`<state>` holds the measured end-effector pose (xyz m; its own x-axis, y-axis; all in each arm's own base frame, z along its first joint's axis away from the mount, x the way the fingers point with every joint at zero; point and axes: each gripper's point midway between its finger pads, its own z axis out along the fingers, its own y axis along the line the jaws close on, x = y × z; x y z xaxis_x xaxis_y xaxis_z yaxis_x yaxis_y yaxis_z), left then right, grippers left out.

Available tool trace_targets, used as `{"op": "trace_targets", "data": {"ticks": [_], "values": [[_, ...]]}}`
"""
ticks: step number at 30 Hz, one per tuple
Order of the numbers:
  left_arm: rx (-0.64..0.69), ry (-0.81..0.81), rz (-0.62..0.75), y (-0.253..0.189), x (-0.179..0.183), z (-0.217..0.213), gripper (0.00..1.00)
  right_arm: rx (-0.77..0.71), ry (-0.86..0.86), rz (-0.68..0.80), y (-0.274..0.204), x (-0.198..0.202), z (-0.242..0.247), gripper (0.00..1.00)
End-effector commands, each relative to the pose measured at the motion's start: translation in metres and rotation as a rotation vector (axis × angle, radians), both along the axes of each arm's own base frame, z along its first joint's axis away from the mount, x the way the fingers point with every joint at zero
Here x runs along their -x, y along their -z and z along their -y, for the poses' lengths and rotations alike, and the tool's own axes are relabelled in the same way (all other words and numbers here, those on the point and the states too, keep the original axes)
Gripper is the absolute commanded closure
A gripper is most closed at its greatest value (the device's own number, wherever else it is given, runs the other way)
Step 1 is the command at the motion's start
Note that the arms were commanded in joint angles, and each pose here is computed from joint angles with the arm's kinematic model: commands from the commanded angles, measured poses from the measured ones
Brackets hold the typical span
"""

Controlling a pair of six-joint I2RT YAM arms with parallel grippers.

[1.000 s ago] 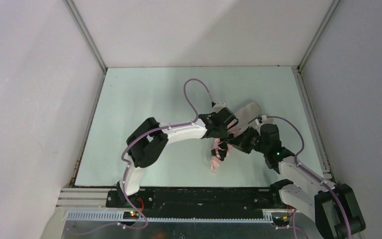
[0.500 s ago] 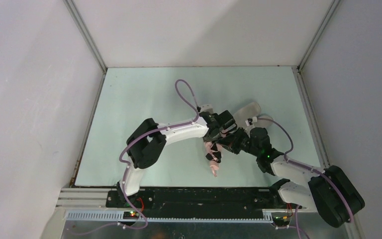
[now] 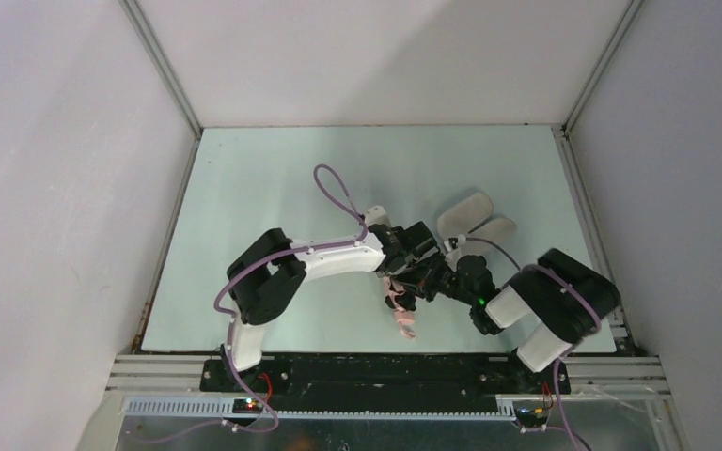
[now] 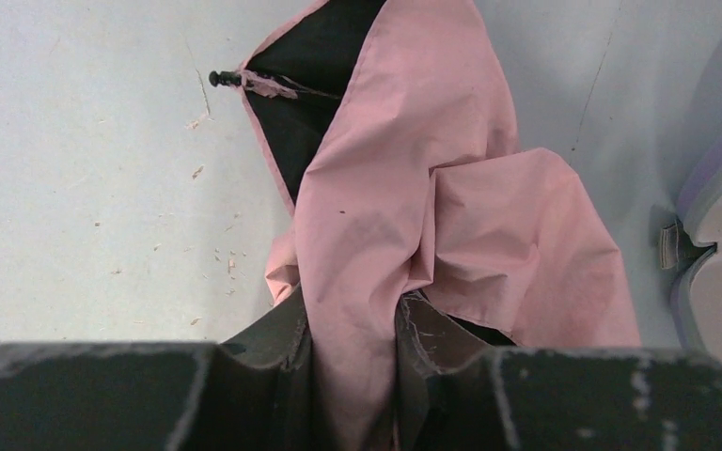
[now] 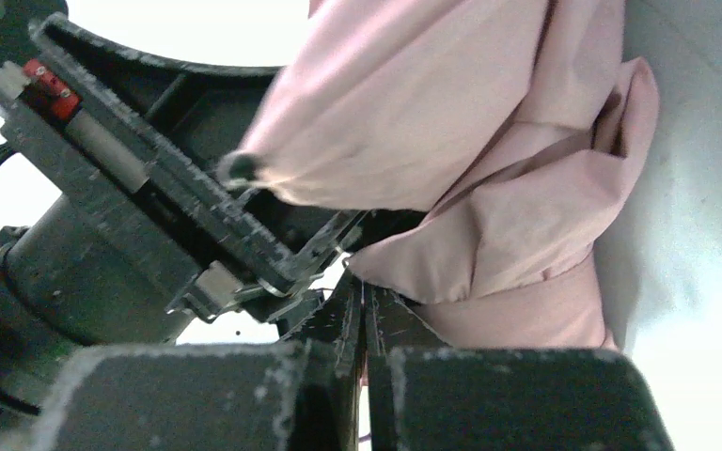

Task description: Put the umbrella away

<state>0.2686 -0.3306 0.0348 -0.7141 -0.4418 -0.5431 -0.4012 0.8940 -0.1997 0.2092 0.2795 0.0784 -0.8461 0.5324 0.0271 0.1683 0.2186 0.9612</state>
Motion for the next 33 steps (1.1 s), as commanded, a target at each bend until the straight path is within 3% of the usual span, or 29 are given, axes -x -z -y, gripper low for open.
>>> {"op": "trace_targets", "data": {"ticks": [1,5,6,11,15,21,23,33], "values": [[-0.147,-0.06,-0.076,0.052,0.014,-0.039,1.0,-0.146,-0.04,0.054,-0.019,0.002,-0.008,1.0],[-0.134,-0.039,-0.056,0.057,0.016,-0.045,0.96,-0.128,-0.049,0.056,-0.006,-0.001,-0.008,1.0],[-0.12,-0.032,-0.046,0.054,0.015,-0.043,0.87,-0.12,-0.046,0.065,-0.005,-0.002,-0.007,1.0],[-0.143,-0.006,-0.047,0.038,0.019,-0.051,0.63,-0.088,-0.033,0.063,0.004,-0.005,0.0,1.0],[-0.113,0.023,-0.019,0.012,0.019,-0.052,0.34,-0.072,-0.032,0.045,0.014,-0.006,0.003,1.0],[-0.066,0.079,0.01,-0.019,0.018,-0.054,0.06,-0.06,-0.025,0.034,0.019,-0.01,0.013,1.0],[-0.046,0.108,0.009,-0.025,0.02,-0.052,0.01,-0.058,-0.023,0.026,0.022,-0.012,0.015,1.0],[-0.022,0.239,0.085,-0.058,0.024,-0.063,0.0,-0.042,-0.044,0.012,0.03,-0.015,0.019,1.0]]}}
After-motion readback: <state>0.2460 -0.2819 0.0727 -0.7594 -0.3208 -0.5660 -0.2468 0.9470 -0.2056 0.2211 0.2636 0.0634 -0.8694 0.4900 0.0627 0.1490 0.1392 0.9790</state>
